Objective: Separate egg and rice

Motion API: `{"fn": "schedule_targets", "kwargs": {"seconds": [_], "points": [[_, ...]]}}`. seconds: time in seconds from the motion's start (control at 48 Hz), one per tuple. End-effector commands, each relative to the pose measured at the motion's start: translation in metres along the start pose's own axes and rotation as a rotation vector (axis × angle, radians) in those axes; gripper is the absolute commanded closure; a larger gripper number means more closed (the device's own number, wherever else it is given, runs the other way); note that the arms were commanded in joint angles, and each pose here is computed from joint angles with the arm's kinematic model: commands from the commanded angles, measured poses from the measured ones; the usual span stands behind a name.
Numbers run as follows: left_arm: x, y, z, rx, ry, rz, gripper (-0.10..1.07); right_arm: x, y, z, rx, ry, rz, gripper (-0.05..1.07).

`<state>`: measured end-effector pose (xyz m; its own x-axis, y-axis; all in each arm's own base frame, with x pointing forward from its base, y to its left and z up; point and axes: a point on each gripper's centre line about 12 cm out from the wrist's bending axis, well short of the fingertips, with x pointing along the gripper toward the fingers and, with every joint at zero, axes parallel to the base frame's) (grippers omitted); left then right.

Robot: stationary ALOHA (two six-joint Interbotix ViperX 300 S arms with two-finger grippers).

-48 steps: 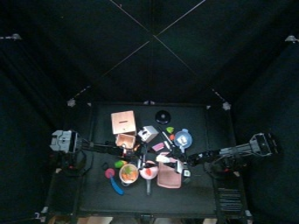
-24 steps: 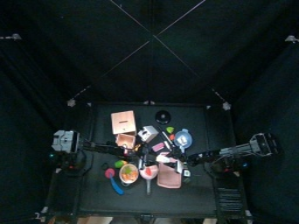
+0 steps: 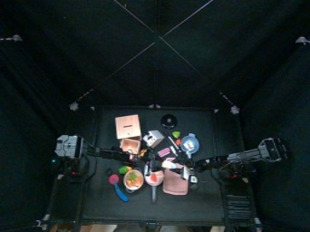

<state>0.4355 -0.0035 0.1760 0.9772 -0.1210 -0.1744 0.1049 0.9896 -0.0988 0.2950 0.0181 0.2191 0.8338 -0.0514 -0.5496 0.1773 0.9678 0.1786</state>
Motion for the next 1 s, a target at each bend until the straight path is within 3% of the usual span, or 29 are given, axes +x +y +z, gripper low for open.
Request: {"fn": "schedule_targets", "kwargs": {"seconds": [0.0, 0.312, 0.688, 0.979], "points": [[0.0025, -0.0002, 0.0131, 0.008, -0.039, -0.004, 0.16, -0.0033, 0.0029, 0.0112, 0.0, -0.034, 0.015, 0.44], [0.0037, -0.0001, 0.0147, 0.008, -0.044, -0.004, 0.19, -0.0034, 0.0049, 0.0103, 0.002, -0.032, 0.026, 0.44], [0.0028, -0.0002, 0.0137, 0.008, -0.041, -0.004, 0.45, -0.0033, 0.0048, 0.0084, 0.002, -0.028, 0.025, 0.44], [-0.0017, -0.0005, 0.0103, 0.005, -0.03, -0.002, 0.46, -0.003, 0.0039, 0.0058, 0.006, -0.021, 0.022, 0.44]]}}
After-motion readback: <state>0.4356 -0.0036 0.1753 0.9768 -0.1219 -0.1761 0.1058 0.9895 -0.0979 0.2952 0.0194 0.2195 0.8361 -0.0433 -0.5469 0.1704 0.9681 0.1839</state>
